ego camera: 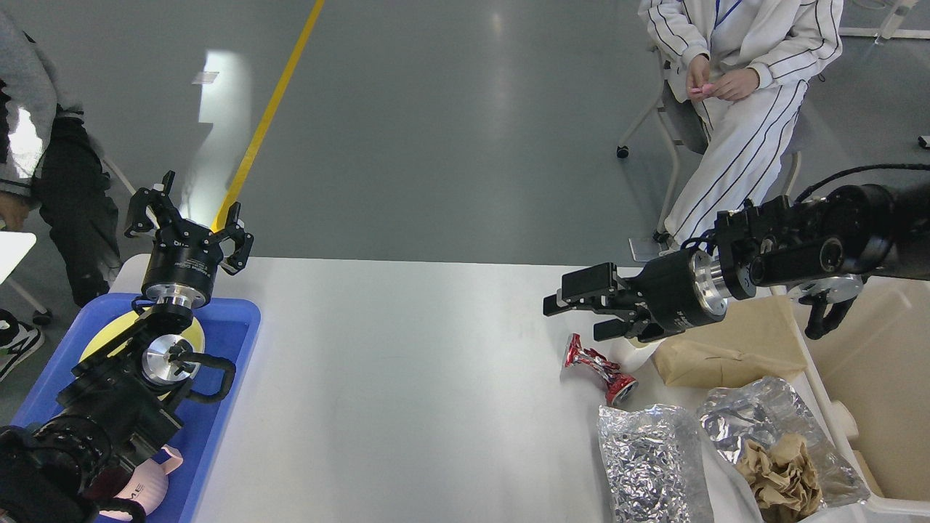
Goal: Tidy desktop
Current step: 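Lower the right gripper down onto the brown paper bag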
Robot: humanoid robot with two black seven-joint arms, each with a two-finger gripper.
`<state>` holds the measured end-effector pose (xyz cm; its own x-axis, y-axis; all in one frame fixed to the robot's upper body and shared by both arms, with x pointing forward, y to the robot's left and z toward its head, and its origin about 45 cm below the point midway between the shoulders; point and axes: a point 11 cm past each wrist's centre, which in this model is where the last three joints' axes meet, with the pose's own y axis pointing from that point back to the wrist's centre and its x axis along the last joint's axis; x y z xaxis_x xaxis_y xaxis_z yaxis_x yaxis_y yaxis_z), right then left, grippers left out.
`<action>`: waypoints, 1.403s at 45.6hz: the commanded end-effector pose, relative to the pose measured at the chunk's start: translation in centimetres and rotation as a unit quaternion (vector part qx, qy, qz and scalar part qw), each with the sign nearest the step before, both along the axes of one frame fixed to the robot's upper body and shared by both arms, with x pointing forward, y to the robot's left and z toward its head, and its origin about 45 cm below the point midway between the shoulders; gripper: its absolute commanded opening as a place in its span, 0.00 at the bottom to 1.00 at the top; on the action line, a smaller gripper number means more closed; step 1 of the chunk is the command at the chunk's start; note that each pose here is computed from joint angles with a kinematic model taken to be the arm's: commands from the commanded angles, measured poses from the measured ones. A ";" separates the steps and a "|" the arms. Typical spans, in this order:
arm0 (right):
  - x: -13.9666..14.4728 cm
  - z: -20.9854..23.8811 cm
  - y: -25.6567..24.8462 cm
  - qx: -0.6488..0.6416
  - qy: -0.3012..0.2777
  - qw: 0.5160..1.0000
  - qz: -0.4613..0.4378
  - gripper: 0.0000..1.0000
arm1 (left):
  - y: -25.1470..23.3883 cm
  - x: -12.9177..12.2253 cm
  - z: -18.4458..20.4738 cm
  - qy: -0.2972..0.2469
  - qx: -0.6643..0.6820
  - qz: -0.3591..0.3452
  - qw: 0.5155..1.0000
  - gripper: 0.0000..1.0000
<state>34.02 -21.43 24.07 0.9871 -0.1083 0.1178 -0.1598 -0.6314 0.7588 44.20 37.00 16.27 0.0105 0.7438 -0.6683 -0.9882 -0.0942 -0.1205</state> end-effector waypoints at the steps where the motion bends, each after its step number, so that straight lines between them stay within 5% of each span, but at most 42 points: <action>1: -2.1 -0.4 -0.2 0.007 0.076 0.997 -0.005 1.00 | 0.0 0.0 0.0 0.000 0.000 0.000 1.000 0.97; 15: -4.7 -4.6 -8.5 -0.301 0.180 0.927 -0.131 1.00 | 0.0 0.0 0.0 0.000 0.000 0.000 1.000 0.97; 23: -7.2 -5.8 -8.3 -0.313 0.218 0.915 -0.131 1.00 | 0.0 0.0 0.0 0.000 0.000 0.000 1.000 0.97; 32: -8.1 -7.7 -9.2 -0.335 0.187 0.910 -0.160 1.00 | 0.0 0.0 0.0 0.000 0.000 0.000 1.000 0.97; 55: -8.9 -7.5 -13.1 -0.288 0.207 0.895 -0.270 1.00 | 0.0 0.0 0.0 0.000 0.000 0.000 1.000 0.97; 64: -6.9 -6.5 -11.0 -0.249 0.187 0.906 -0.287 1.00 | 0.0 -0.1 -0.1 0.001 0.000 0.000 1.000 0.97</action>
